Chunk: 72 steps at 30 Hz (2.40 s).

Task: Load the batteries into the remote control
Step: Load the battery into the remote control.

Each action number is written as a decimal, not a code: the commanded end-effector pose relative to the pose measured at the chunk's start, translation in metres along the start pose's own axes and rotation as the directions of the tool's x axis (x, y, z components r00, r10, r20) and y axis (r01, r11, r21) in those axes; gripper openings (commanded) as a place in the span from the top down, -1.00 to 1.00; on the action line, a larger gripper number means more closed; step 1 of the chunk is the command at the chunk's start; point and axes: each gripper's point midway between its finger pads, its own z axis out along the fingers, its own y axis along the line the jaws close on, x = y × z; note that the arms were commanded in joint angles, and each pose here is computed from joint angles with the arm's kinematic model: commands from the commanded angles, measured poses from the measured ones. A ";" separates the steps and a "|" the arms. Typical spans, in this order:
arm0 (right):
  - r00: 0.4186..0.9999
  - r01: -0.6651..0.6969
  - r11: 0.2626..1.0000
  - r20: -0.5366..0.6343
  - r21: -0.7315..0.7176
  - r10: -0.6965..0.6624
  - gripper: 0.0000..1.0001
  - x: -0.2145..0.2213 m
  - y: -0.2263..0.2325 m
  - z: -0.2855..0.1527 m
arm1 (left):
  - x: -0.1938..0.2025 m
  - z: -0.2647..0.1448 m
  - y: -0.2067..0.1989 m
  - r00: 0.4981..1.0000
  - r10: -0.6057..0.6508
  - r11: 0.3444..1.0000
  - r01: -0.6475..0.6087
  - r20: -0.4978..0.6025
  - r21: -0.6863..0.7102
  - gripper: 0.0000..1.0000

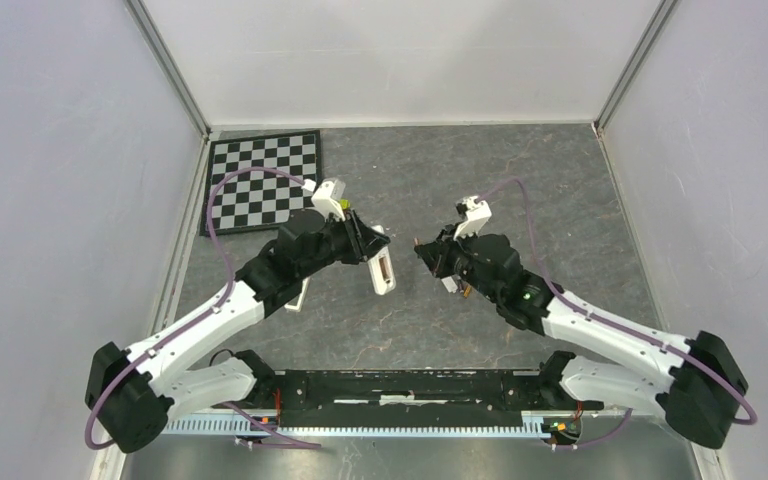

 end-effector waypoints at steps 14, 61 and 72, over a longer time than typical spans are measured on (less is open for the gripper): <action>0.979 0.038 0.927 0.200 -0.372 0.040 0.81 -0.046 0.067 -0.033 | -0.025 0.021 -0.057 0.944 -0.328 0.922 0.324 -0.015 0.210 0.96; 0.994 0.090 0.964 0.086 -0.249 -0.071 0.39 -0.023 0.041 -0.032 | -0.019 0.022 -0.058 0.854 -0.499 0.838 0.519 -0.148 0.167 0.96; 0.995 0.092 0.969 0.069 -0.230 -0.078 0.43 -0.017 0.038 -0.024 | -0.020 0.021 -0.059 0.859 -0.490 0.842 0.510 -0.149 0.173 0.96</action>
